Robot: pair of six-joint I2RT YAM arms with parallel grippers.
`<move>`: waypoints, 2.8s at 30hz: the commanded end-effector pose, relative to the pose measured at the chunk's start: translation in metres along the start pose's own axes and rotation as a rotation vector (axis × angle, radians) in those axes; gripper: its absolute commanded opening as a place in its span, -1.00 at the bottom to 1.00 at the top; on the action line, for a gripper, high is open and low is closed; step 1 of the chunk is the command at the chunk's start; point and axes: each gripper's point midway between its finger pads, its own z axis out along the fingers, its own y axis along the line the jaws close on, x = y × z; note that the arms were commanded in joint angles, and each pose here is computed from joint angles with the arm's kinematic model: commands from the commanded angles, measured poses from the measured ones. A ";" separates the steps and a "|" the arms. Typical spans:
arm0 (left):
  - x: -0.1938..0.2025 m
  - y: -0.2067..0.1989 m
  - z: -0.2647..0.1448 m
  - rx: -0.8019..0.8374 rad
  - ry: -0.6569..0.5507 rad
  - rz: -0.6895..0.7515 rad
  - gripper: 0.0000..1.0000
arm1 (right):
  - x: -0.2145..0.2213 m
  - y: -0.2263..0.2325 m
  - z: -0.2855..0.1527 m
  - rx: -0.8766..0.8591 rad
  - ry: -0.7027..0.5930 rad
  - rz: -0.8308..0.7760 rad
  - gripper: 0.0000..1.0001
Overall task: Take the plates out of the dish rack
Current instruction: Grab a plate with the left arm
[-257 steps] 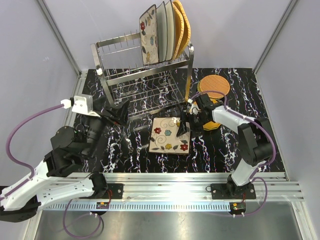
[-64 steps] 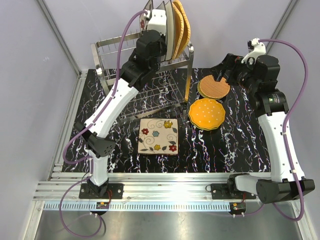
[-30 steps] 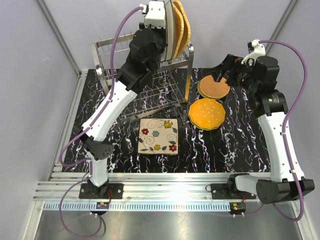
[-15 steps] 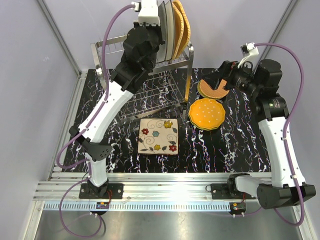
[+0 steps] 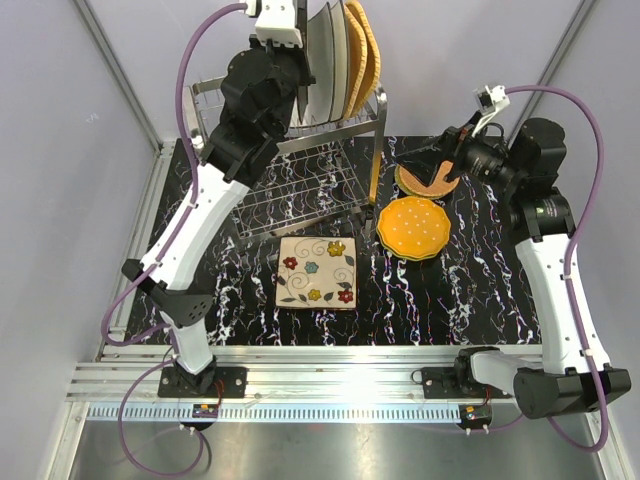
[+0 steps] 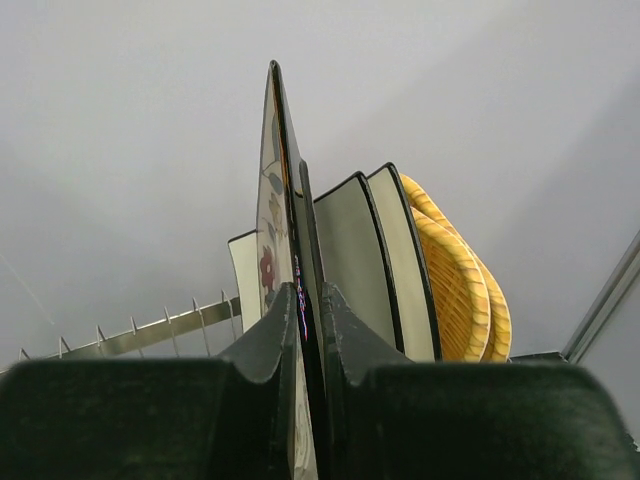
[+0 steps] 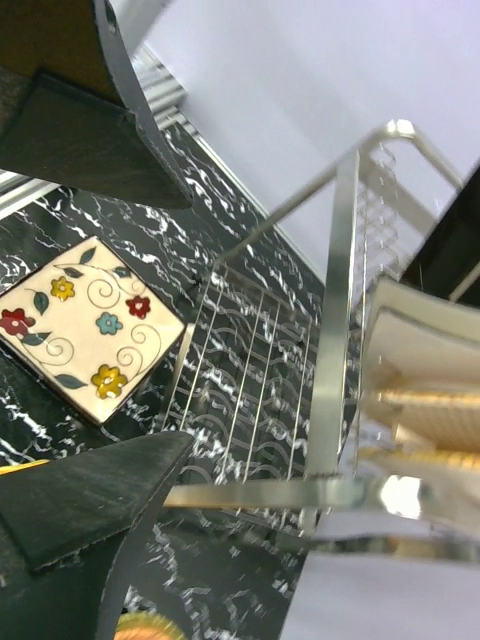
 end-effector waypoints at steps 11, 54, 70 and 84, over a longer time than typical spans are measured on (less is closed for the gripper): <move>-0.114 -0.004 -0.032 0.207 -0.321 -0.059 -1.00 | -0.011 0.037 0.001 -0.252 -0.041 -0.106 0.99; 0.057 -0.022 -0.001 0.057 0.125 -0.117 -0.96 | -0.002 0.029 0.004 -0.232 -0.039 -0.108 0.99; 0.040 -0.039 0.001 0.137 0.089 -0.212 -0.26 | 0.001 0.030 0.000 -0.220 -0.037 -0.112 0.99; -0.020 -0.021 -0.053 0.293 -0.039 -0.100 0.62 | 0.005 0.028 0.001 -0.217 -0.024 -0.108 0.99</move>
